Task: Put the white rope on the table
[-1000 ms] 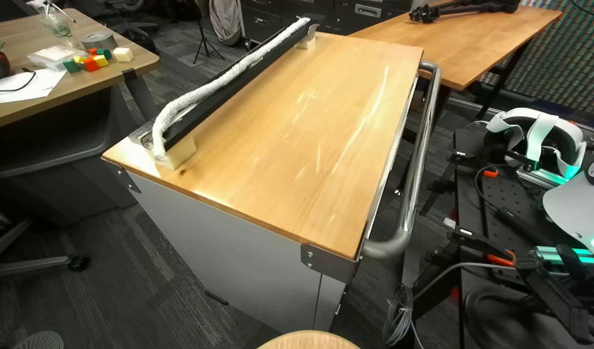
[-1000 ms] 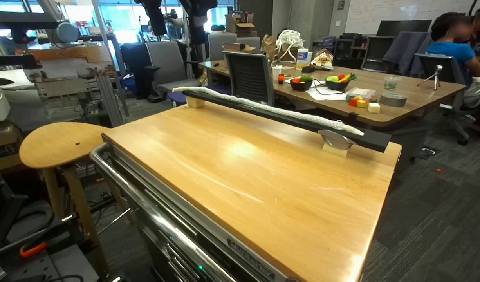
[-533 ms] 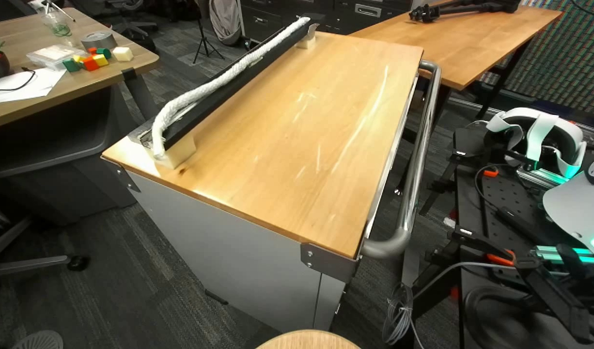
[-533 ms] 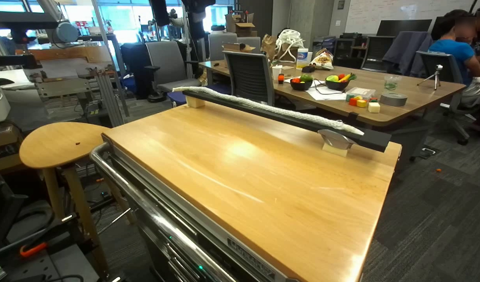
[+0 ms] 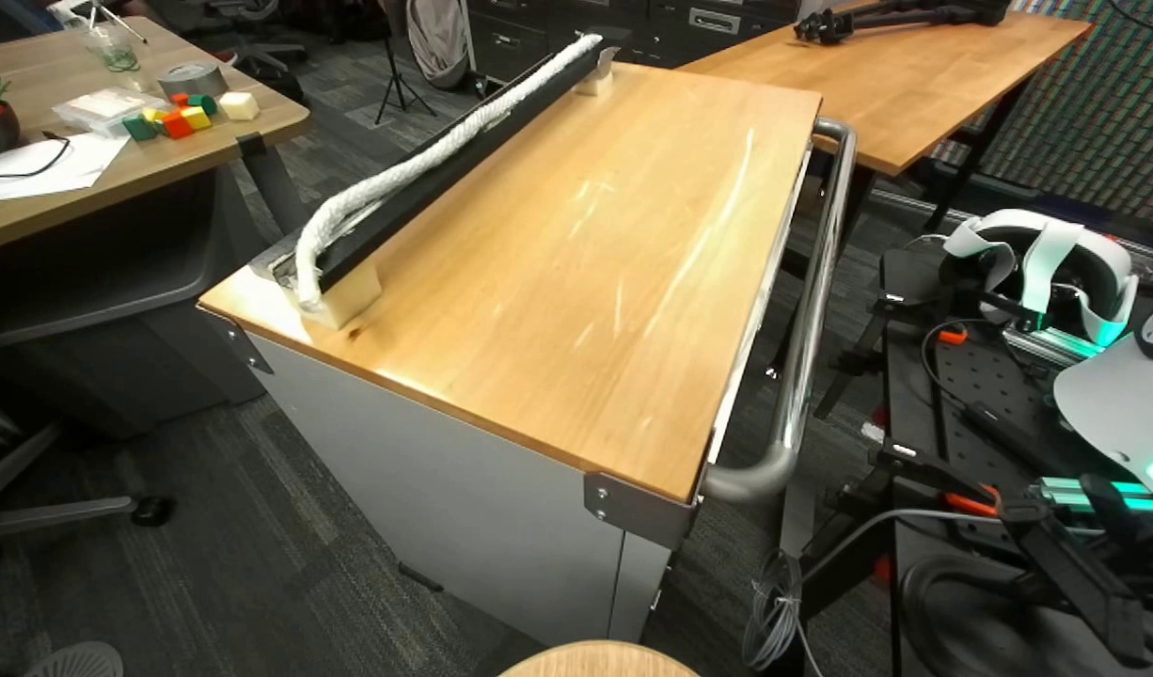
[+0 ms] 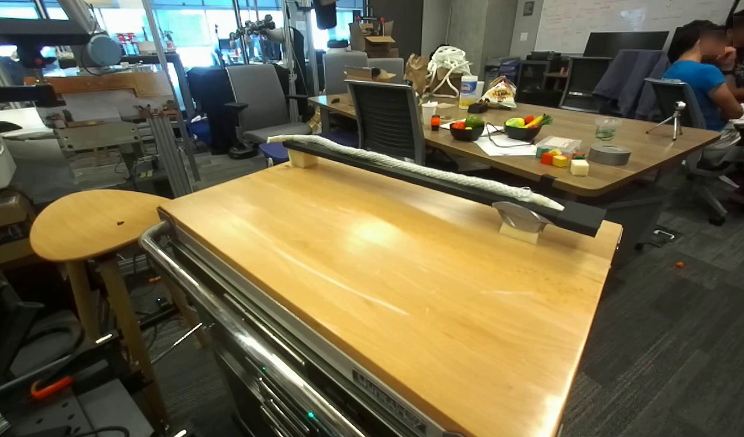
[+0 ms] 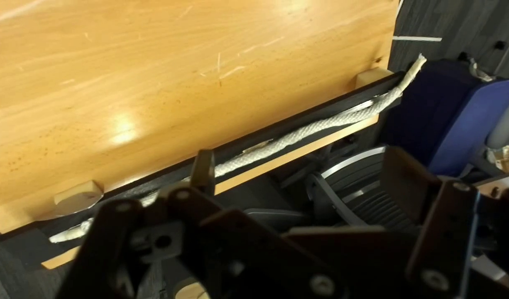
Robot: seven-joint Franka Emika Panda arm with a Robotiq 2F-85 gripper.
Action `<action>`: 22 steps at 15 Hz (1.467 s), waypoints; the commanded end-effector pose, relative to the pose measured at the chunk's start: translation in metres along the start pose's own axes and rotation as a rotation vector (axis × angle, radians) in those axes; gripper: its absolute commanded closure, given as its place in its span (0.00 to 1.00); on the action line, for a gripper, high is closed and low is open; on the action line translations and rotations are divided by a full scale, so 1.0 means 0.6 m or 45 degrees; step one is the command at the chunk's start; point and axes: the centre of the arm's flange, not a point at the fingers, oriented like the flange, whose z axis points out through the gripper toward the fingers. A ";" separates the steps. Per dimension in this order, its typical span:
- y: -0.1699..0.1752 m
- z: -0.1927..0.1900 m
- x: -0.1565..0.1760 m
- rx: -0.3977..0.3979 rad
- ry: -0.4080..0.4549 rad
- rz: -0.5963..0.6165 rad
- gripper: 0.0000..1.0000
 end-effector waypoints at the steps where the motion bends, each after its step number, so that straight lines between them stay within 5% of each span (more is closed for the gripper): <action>1: 0.000 0.000 0.000 0.000 0.000 0.000 0.00; 9: -0.054 0.241 0.036 0.190 -0.249 0.599 0.00; 10: -0.018 0.200 0.006 0.138 -0.232 0.498 0.00; 14: -0.042 0.260 0.015 0.145 -0.296 0.570 0.00; 16: -0.038 0.257 0.015 0.036 -0.324 0.624 0.00; 18: -0.052 0.260 0.029 -0.056 -0.363 0.666 0.00; 22: -0.123 0.267 0.100 -0.076 -0.335 0.832 0.00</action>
